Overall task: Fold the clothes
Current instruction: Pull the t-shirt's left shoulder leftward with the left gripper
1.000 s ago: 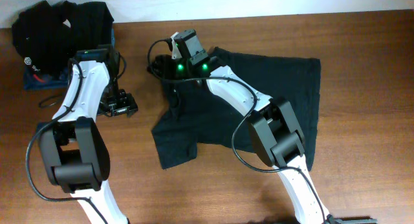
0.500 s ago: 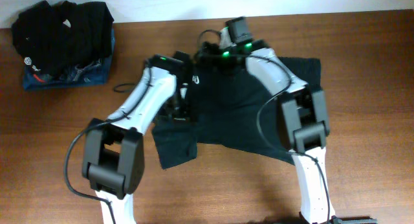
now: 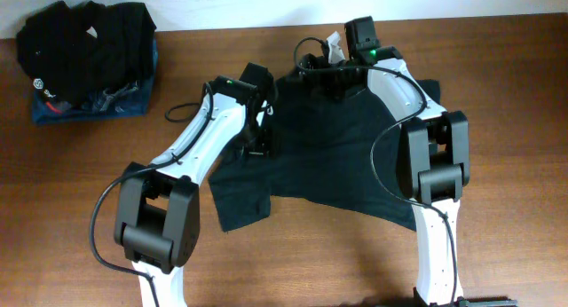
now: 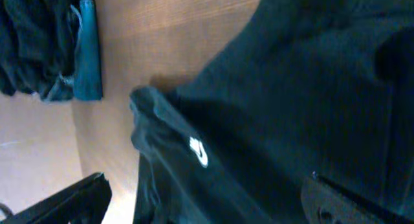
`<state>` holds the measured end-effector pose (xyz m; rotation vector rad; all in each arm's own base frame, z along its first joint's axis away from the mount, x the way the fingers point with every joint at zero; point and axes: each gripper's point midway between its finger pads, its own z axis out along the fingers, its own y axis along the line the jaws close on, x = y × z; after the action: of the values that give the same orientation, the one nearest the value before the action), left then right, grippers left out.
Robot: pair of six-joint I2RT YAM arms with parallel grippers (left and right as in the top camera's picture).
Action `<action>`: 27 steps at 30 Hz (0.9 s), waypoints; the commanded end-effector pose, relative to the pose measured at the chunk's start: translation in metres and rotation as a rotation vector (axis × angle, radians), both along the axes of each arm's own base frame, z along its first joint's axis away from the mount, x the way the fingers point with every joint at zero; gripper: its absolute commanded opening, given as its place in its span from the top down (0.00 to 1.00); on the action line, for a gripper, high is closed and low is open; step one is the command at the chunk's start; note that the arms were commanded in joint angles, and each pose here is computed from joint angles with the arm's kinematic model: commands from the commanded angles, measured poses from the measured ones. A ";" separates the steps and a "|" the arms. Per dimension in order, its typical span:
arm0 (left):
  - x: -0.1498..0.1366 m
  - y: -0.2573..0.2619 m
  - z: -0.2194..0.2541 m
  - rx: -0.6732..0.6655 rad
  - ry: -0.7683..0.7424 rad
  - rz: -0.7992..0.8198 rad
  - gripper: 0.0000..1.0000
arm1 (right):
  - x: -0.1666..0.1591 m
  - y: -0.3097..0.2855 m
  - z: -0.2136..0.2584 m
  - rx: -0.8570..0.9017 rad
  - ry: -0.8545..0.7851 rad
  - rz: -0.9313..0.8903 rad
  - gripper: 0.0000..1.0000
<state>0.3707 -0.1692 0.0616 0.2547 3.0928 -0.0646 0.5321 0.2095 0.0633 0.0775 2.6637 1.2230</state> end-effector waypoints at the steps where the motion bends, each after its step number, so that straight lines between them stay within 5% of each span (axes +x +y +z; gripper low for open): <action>1: 0.001 0.005 -0.016 0.011 0.035 -0.001 0.01 | -0.006 0.003 0.003 -0.008 -0.088 0.117 0.01; 18: 0.024 0.004 -0.045 -0.004 0.000 0.017 0.02 | -0.011 -0.005 -0.008 -0.081 -0.089 0.136 0.01; 27: 0.028 0.029 -0.045 0.094 -0.015 0.040 0.49 | -0.011 -0.010 -0.013 -0.116 -0.085 0.129 0.01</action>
<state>0.3940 -0.1592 0.0155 0.2166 3.0970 -0.0190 0.5167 0.2031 0.0520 -0.1462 2.6956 1.1285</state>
